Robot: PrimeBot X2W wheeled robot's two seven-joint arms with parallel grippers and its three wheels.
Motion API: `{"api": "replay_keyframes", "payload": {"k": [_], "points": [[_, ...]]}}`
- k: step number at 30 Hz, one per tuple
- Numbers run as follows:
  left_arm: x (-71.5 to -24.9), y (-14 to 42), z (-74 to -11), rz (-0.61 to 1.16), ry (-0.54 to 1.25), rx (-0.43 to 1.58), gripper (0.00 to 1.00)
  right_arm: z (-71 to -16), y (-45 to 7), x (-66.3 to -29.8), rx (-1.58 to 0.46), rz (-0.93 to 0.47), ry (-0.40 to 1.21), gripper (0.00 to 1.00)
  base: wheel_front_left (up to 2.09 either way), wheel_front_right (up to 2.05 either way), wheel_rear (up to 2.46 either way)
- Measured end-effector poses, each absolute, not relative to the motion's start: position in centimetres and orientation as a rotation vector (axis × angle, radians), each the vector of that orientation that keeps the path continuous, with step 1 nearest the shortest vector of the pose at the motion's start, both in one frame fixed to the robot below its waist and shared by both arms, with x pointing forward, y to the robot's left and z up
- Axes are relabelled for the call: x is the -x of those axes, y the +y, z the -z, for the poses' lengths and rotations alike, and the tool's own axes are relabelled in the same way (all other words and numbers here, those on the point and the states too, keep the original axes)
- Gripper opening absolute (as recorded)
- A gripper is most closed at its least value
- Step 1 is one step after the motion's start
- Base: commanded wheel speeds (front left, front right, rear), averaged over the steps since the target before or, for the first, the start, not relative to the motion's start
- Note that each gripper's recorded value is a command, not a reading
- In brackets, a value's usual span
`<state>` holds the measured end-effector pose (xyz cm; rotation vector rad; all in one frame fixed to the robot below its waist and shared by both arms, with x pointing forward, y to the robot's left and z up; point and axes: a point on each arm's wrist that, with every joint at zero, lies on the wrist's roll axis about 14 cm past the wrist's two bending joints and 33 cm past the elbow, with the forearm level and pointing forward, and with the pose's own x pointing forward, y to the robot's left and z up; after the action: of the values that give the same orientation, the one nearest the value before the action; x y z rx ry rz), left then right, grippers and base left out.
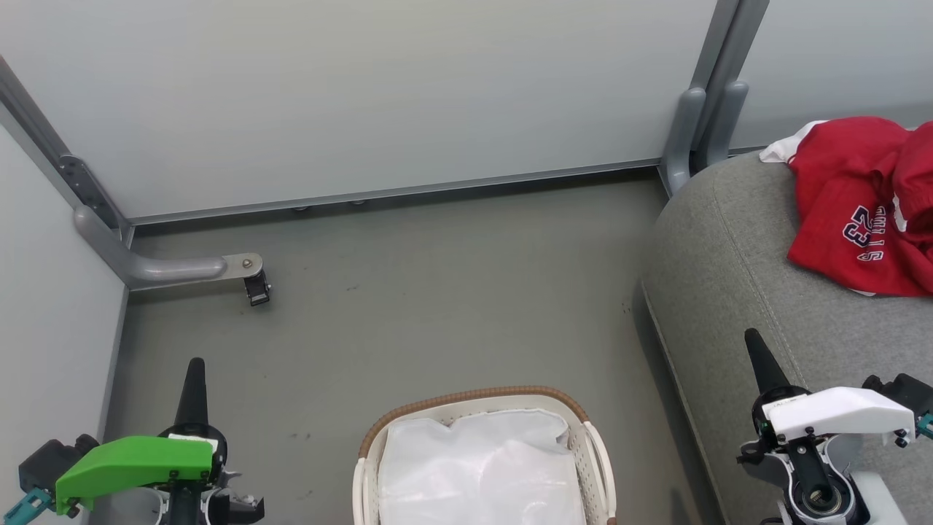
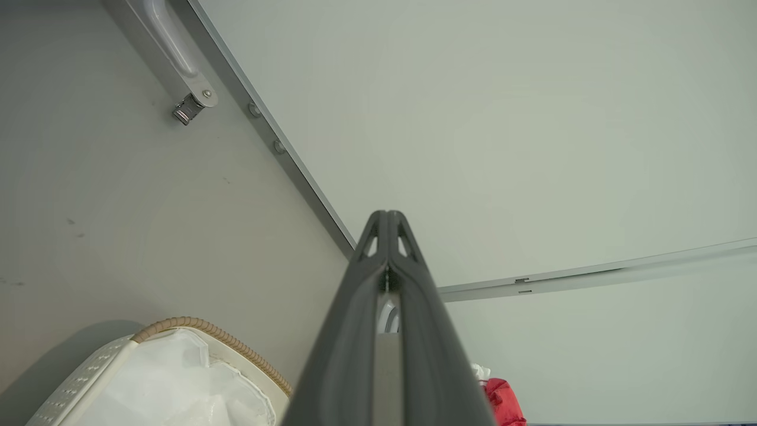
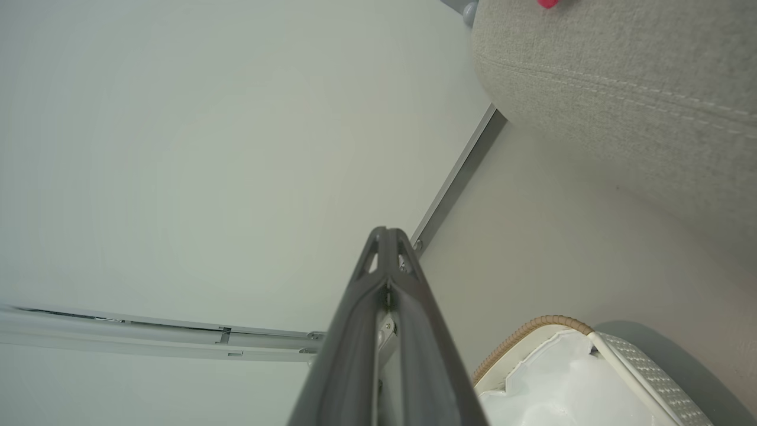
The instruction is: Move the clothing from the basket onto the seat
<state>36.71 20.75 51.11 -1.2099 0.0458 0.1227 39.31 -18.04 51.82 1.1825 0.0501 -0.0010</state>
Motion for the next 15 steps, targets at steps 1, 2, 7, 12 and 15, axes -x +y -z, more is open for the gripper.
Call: {"api": "replay_keyframes", "payload": {"k": [1,2,7,12,15], "points": [[-36.8,20.7,-51.2,-0.121,0.046,1.220,0.00,-51.8,-18.1,-39.3,-1.193,0.002,0.049,0.00,0.00,0.00,0.00],[-36.8,20.7,-51.2,-0.118,0.045,1.229,0.00,-51.9,-18.1,-39.3,-1.204,0.002,0.048,0.00,0.00,0.00,0.00],[-37.1,20.6,-51.7,-0.106,0.038,1.271,0.00,-52.0,-18.4,-39.4,-1.248,0.004,0.042,0.00,0.00,0.00,0.00],[-37.4,20.6,-52.0,-0.096,0.032,1.322,0.00,-52.2,-18.6,-39.4,-1.301,0.005,0.037,0.00,0.00,0.00,0.00],[-37.5,20.6,-52.3,-0.087,0.029,1.344,0.00,-52.2,-18.7,-39.4,-1.328,0.005,0.035,0.00,0.00,0.00,0.00]]}}
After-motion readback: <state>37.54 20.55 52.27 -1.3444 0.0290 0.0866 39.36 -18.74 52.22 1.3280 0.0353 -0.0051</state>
